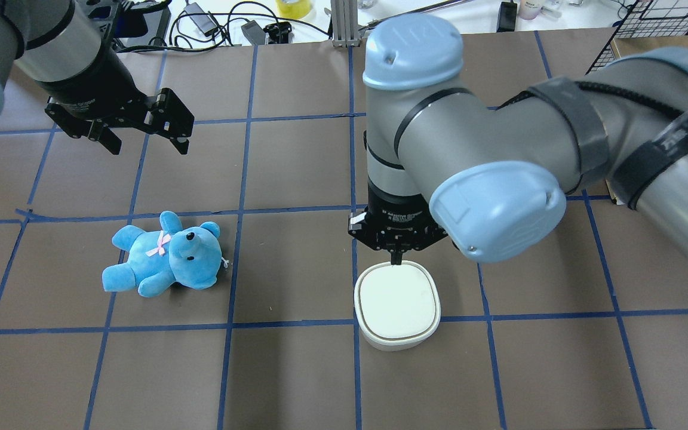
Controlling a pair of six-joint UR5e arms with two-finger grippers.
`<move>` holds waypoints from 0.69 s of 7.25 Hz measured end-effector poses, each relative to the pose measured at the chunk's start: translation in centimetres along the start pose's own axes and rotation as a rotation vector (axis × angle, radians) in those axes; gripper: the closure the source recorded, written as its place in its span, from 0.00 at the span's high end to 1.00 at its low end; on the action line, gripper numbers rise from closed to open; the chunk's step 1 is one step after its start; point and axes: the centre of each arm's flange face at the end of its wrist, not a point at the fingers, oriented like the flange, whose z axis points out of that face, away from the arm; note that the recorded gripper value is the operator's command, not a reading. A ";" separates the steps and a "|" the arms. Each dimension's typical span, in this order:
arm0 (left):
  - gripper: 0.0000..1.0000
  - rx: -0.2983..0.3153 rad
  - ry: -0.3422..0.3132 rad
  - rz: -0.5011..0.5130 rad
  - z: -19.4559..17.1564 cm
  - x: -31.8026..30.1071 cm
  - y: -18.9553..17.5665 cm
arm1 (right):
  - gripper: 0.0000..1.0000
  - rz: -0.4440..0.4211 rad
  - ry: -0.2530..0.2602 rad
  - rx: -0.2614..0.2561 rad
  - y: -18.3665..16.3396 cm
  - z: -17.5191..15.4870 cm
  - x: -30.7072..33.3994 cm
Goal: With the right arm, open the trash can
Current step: 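Press the right gripper onto the lid's near edge to tip it open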
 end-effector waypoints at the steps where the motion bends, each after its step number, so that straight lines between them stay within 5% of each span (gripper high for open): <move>1: 1.00 0.000 0.000 0.000 0.0 0.0 0.0 | 0.04 -0.003 0.012 -0.003 0.2 2.2 0.2; 5: 1.00 0.000 0.000 0.000 0.0 0.0 0.0 | 0.05 -0.007 0.016 -0.001 0.2 6.3 0.4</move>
